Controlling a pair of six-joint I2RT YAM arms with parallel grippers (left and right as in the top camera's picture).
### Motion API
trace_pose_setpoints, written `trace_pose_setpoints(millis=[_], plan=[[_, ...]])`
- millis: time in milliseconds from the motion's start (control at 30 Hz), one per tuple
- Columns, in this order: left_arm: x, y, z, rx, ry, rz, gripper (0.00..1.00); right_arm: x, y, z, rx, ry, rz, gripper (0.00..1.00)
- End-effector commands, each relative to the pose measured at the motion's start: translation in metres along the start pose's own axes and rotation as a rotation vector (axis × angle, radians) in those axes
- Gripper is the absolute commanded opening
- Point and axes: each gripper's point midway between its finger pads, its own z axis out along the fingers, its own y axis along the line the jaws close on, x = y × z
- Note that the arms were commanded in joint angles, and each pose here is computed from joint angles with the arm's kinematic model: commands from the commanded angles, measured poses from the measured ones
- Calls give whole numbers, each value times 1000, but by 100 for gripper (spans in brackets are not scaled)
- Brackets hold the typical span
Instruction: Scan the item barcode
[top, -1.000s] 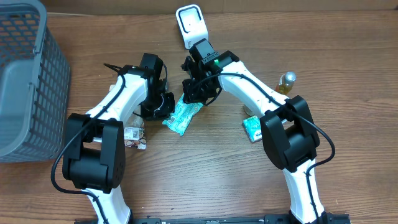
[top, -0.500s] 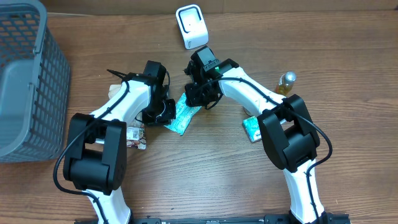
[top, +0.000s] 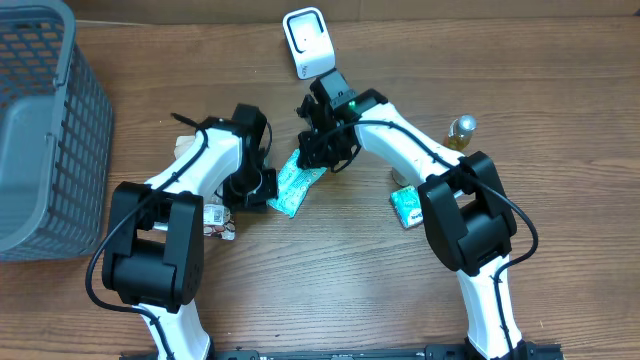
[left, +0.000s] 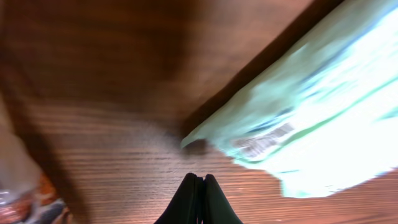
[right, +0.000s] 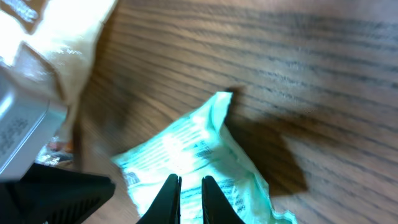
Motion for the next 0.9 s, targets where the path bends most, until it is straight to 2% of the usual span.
trace_pose_setpoints(millis=[0, 167, 367, 533, 867], plan=[[-28, -22, -41, 62, -128, 48, 4, -21, 29, -48, -73, -83, -43, 9], [-37, -36, -47, 127, -152, 61, 4, 7, 23, -44, -66, 29, 14, 9], [-40, -35, -16, 123, -86, 48, 4, 31, 19, -27, -57, 100, 36, 9], [-46, -35, 2, 125, -75, 45, 4, 36, 16, -13, -60, 100, 35, 9], [-53, -37, 4, 128, -96, 50, 4, 48, 8, 5, -50, 109, 30, 9]])
